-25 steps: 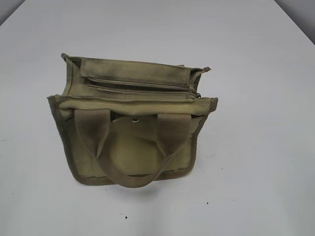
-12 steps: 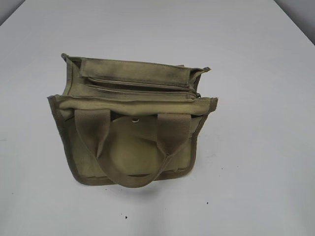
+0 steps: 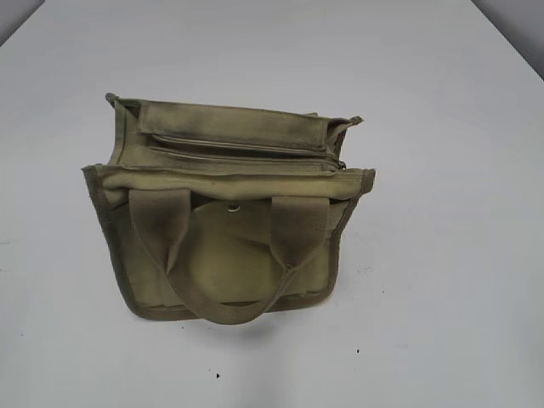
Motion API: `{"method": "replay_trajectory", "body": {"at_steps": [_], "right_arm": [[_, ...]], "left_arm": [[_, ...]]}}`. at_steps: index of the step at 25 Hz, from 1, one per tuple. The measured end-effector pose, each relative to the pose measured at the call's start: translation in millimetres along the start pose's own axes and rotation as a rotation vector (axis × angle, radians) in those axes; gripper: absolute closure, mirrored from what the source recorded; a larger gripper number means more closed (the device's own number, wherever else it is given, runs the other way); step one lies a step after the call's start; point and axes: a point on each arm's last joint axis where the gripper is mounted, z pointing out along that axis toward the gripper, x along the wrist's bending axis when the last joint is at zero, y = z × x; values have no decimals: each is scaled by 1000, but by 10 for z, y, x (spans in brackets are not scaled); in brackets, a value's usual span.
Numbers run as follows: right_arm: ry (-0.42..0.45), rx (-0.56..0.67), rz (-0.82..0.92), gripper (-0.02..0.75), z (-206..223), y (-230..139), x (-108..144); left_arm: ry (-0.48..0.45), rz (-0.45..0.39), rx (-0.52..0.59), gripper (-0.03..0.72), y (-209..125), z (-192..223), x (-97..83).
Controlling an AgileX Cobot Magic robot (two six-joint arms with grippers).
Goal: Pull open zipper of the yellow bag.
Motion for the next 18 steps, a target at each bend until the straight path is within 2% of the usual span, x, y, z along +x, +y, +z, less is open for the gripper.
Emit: {"method": "replay_trajectory", "body": {"at_steps": [13, 18], "right_arm": [[104, -9, 54, 156, -6, 12, 94], [120, -13, 63, 156, -8, 17, 108]], "left_arm": [[-13, 6, 0, 377, -2, 0, 1], [-13, 6, 0, 377, -2, 0, 1]]}}
